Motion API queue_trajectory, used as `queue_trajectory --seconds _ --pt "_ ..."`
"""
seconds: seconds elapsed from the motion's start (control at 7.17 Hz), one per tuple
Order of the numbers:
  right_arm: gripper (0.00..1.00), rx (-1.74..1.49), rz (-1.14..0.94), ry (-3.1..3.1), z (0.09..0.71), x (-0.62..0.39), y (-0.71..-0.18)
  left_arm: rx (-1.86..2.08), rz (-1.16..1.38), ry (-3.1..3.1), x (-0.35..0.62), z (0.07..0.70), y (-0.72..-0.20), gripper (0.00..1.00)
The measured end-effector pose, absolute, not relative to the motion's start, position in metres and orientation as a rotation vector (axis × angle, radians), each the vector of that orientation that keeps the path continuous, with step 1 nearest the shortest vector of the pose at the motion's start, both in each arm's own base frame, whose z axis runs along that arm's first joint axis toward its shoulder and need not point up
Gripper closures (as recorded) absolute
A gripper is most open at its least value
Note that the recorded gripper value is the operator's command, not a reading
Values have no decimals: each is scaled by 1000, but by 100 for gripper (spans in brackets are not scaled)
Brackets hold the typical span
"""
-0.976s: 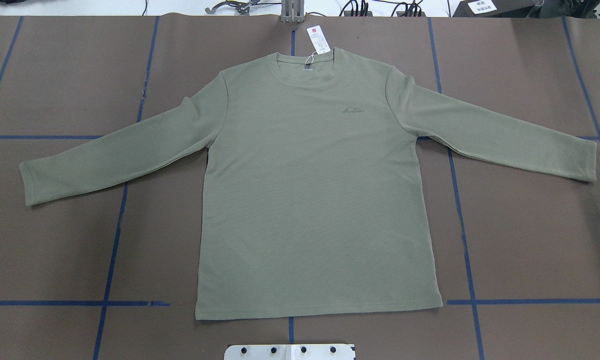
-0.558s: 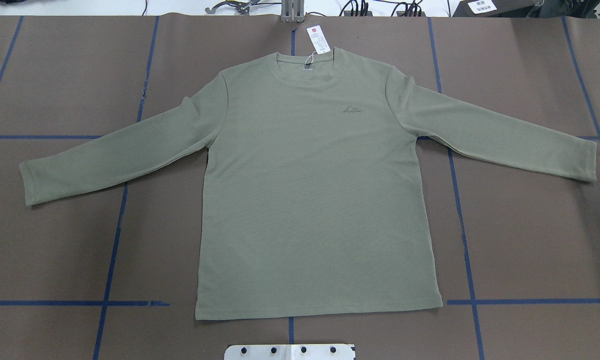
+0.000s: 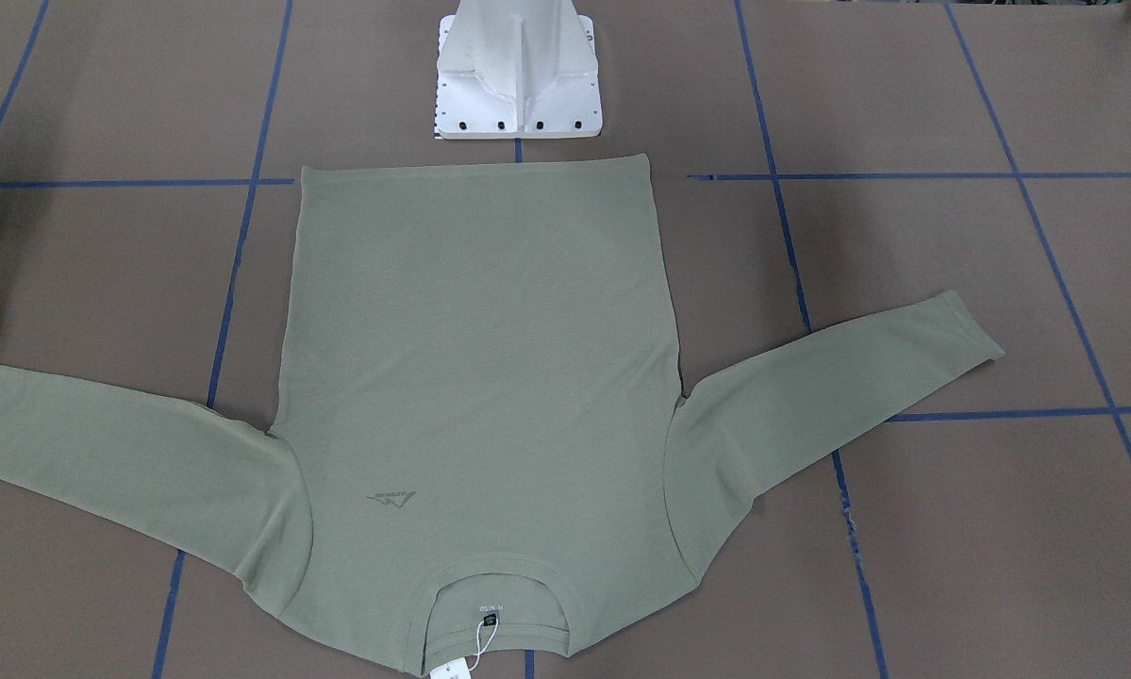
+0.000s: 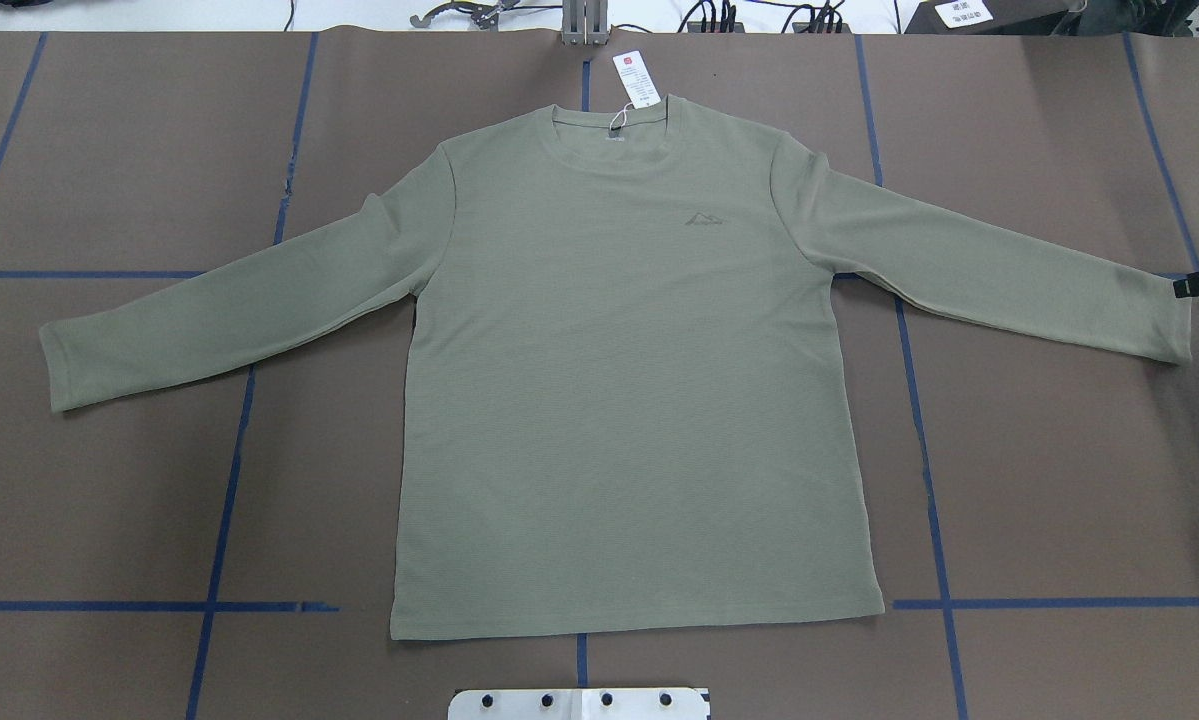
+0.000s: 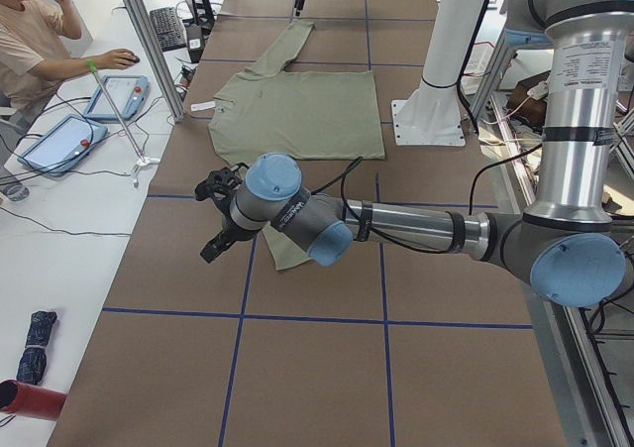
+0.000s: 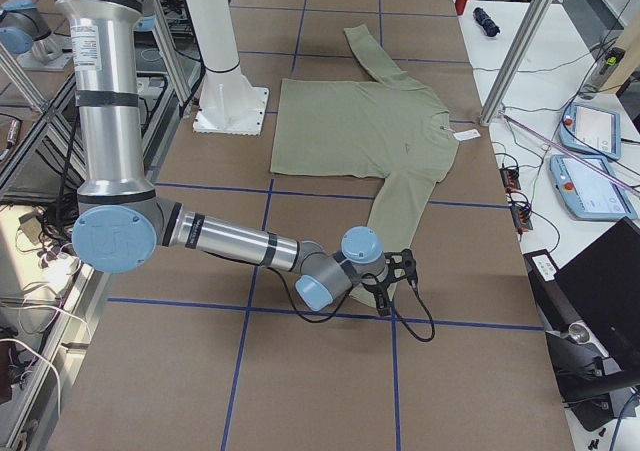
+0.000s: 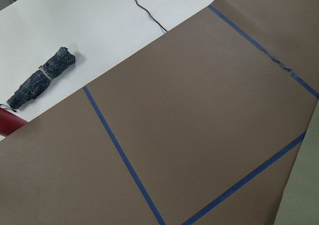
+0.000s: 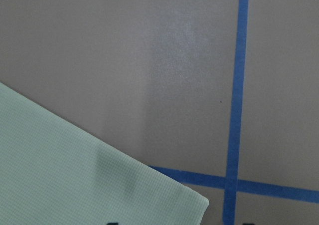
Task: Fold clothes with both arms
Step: 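Grasp the sleeve cuff nearest the right gripper and lift it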
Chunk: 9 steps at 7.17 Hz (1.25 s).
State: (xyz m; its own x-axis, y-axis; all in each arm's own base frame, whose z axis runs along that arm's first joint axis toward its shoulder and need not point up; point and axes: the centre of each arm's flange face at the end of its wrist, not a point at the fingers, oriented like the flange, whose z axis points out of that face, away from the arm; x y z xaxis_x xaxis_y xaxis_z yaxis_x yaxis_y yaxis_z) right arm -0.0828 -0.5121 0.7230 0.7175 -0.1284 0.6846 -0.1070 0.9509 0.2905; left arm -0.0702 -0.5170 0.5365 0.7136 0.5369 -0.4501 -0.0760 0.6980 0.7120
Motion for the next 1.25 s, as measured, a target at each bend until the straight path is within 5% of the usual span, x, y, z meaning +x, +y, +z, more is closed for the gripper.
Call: queue_trajectory --seconds 1.25 --pt "37 302 -26 -766 730 -101 -528 729 374 698 -72 535 -516 0"
